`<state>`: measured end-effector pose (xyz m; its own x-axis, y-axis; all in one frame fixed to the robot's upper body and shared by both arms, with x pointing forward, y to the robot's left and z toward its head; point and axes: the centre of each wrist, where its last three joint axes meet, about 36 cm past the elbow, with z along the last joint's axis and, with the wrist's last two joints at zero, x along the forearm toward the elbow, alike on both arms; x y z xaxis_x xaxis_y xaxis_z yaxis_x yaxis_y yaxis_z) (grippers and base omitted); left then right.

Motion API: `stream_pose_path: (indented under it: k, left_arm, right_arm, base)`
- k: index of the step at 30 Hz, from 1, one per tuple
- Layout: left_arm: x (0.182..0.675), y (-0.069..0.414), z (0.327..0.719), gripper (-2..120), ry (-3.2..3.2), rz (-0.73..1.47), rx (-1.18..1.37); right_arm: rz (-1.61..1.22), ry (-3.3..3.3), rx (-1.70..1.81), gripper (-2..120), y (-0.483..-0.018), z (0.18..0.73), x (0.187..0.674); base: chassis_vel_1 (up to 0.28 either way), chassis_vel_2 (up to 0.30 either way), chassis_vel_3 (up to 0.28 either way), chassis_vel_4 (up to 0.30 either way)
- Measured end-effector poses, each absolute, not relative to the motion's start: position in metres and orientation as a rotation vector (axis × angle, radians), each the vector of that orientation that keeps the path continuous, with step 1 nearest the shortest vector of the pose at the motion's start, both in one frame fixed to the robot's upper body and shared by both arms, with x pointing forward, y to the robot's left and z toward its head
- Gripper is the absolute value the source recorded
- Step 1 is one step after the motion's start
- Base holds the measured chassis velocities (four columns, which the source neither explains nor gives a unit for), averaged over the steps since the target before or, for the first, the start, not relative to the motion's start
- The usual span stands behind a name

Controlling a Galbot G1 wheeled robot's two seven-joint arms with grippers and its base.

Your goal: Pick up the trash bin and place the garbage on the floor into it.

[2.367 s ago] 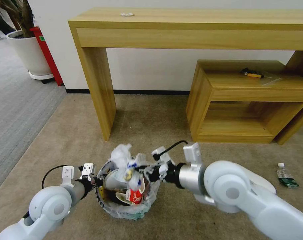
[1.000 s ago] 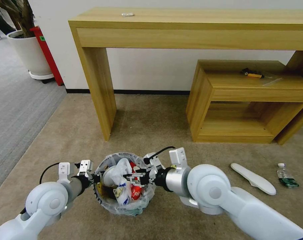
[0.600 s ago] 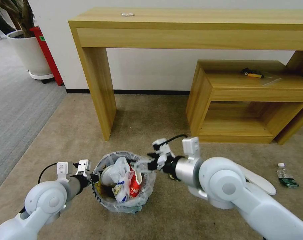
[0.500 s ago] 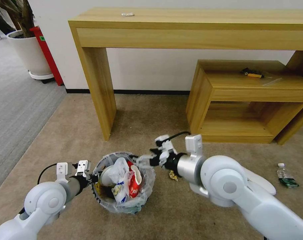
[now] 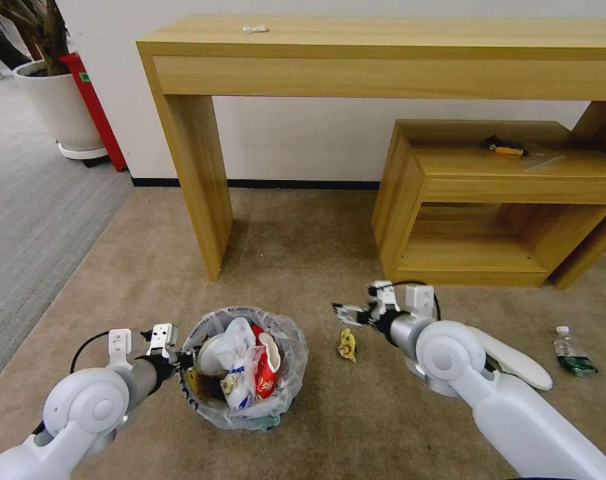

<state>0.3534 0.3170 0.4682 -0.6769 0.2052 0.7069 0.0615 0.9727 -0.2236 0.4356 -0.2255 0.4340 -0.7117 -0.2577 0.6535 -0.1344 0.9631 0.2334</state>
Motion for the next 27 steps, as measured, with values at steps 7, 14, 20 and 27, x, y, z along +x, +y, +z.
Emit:
stream_pose_path:
  k: [7, 14, 20, 27]
  left_arm:
    - [0.352, 0.315, 0.467, 0, -2.308, 0.232, -0.192]
    - [0.35, 0.316, 0.468, 0, -2.306, 0.24, -0.193]
    - [0.35, 0.318, 0.469, 0, -2.302, 0.255, -0.194]
    - [0.351, 0.321, 0.471, 0, -2.297, 0.265, -0.186]
  right_arm:
    - [-0.175, -2.315, 0.174, 100, -0.251, 0.345, 0.461]
    - [-0.178, -2.299, 0.246, 100, -0.238, 0.286, 0.475]
    - [-0.185, -2.311, 0.313, 100, -0.22, 0.262, 0.487]
    - [-0.157, -2.277, 0.271, 100, -0.203, 0.24, 0.507]
  base:
    - [0.0, 0.0, 0.0, 0.0]
    - [0.0, 0.0, 0.0, 0.0]
    - [0.0, 0.0, 0.0, 0.0]
    - [0.0, 0.0, 0.0, 0.0]
